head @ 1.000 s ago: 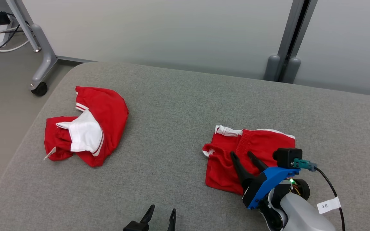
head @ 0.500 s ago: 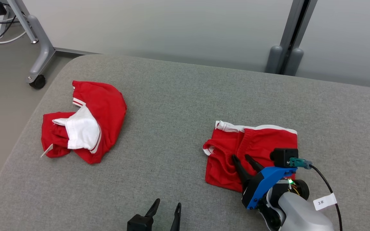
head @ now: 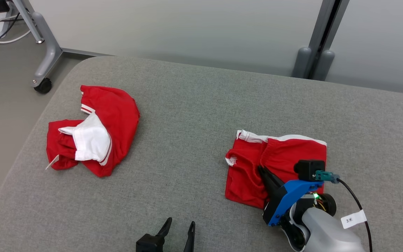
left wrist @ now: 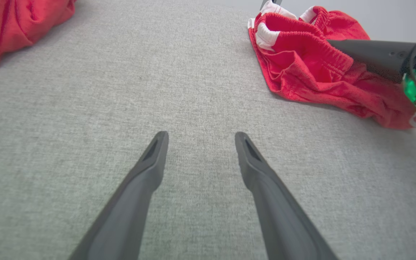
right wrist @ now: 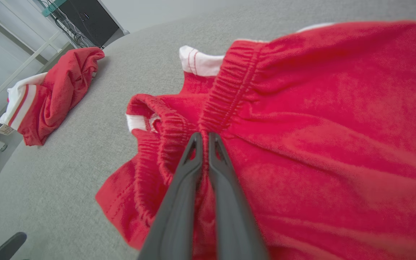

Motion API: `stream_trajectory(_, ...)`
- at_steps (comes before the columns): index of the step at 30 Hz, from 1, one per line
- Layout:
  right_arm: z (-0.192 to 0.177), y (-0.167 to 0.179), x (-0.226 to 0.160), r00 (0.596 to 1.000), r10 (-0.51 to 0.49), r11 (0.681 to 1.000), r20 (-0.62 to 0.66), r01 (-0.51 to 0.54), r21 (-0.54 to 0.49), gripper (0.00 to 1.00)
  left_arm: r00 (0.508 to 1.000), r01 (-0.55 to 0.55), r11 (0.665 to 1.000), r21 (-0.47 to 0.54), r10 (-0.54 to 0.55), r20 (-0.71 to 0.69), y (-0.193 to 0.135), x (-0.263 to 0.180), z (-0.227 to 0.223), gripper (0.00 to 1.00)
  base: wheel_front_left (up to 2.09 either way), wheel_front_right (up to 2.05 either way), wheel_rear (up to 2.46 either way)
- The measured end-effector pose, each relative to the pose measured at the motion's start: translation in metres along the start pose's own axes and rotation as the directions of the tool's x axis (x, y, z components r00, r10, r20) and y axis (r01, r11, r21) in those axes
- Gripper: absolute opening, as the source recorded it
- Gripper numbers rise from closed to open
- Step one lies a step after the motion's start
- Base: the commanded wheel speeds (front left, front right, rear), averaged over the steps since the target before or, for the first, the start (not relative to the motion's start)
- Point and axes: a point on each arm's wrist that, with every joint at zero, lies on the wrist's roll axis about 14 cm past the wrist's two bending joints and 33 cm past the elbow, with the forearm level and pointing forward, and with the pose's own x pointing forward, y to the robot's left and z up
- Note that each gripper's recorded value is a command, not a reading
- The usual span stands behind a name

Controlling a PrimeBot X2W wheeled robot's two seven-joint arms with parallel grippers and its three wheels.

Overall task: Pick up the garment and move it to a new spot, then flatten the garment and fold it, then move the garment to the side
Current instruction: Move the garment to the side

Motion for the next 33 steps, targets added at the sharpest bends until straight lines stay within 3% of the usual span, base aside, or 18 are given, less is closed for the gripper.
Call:
stream_trajectory(11,0.044,0.041,0.008,0.983,0.135,0.989,0.128,-0.125,-0.082,0.0,1.0,0.02,1.0,-0.008,-0.02,0.009,-0.006,0.0,0.003,1.0,0.0,0.0,0.0)
stream_trajectory(17,0.018,0.053,0.009,0.982,0.185,0.971,0.044,-0.175,-0.165,0.0,1.0,0.013,1.0,-0.024,-0.013,0.0,-0.003,-0.002,-0.001,1.0,0.0,0.0,0.0)
stream_trajectory(18,0.012,0.052,0.009,0.983,0.182,0.97,0.023,-0.176,-0.167,0.07,1.0,0.009,1.0,-0.027,-0.009,-0.002,-0.002,-0.002,-0.001,1.0,0.0,0.0,0.0)
stream_trajectory(19,0.005,0.051,0.009,0.984,0.18,0.97,-0.001,-0.177,-0.168,0.47,1.0,0.005,1.0,-0.03,-0.005,-0.004,-0.002,-0.002,-0.002,1.0,0.0,0.0,0.0)
stream_trajectory(20,0.0,0.05,0.01,0.984,0.177,0.97,-0.023,-0.178,-0.167,1.0,1.0,0.001,0.999,-0.034,-0.001,-0.007,-0.001,-0.002,-0.002,1.0,0.0,0.0,0.0)
stream_trajectory(28,0.004,0.046,0.006,0.985,0.17,0.975,0.007,-0.168,-0.145,1.0,0.999,-0.024,0.999,-0.022,0.024,0.027,0.007,0.008,0.012,1.0,0.0,0.0,0.0)
stream_trajectory(33,0.061,0.03,-0.003,0.973,0.139,0.979,0.182,-0.106,-0.176,1.0,0.993,-0.027,0.999,0.026,0.024,0.111,0.008,0.02,0.042,1.0,0.0,0.0,0.0)
